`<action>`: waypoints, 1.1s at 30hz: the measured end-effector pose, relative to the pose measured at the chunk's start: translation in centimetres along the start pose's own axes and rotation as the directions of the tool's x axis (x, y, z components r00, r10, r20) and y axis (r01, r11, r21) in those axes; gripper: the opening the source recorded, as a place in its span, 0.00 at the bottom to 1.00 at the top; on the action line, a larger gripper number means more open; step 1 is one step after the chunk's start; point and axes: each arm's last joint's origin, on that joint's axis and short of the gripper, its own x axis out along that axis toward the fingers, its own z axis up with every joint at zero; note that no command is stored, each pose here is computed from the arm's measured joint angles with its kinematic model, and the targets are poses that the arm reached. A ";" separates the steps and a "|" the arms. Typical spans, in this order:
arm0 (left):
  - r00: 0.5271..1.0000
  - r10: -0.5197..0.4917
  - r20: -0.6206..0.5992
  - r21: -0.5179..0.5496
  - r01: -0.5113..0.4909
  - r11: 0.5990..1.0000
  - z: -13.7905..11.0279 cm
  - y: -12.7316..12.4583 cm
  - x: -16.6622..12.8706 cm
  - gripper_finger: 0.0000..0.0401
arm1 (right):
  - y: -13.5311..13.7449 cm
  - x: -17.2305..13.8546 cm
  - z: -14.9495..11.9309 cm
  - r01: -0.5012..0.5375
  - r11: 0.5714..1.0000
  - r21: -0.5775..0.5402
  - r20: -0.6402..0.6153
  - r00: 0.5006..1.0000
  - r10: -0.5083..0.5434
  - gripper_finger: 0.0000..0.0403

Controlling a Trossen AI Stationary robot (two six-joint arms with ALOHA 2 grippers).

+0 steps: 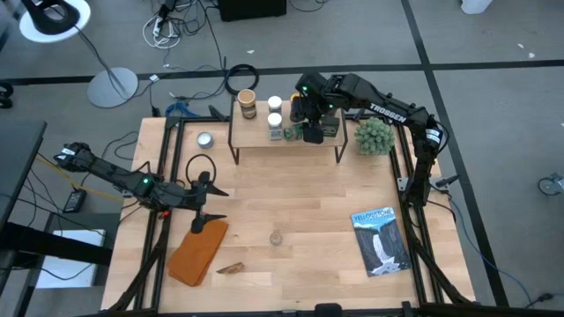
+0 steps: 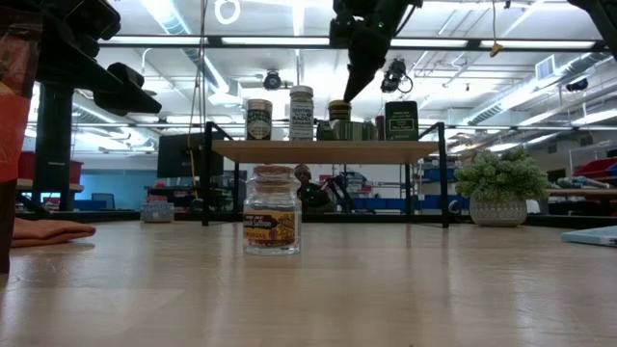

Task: Shelf spices
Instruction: Put the green seasoning bottle on the shelf

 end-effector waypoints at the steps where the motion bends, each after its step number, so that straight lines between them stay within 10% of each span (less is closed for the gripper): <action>1: 1.000 0.000 0.000 0.000 0.000 1.000 0.0 0.0 0.0 0.84 | 0.0 0.0 0.0 -0.001 1.000 0.019 0.000 1.000 0.001 0.54; 33: 1.000 0.000 -0.001 0.000 0.000 1.000 0.0 0.0 0.0 0.84 | 0.7 4.7 -1.6 0.026 0.982 -0.188 -0.052 0.998 -0.036 0.55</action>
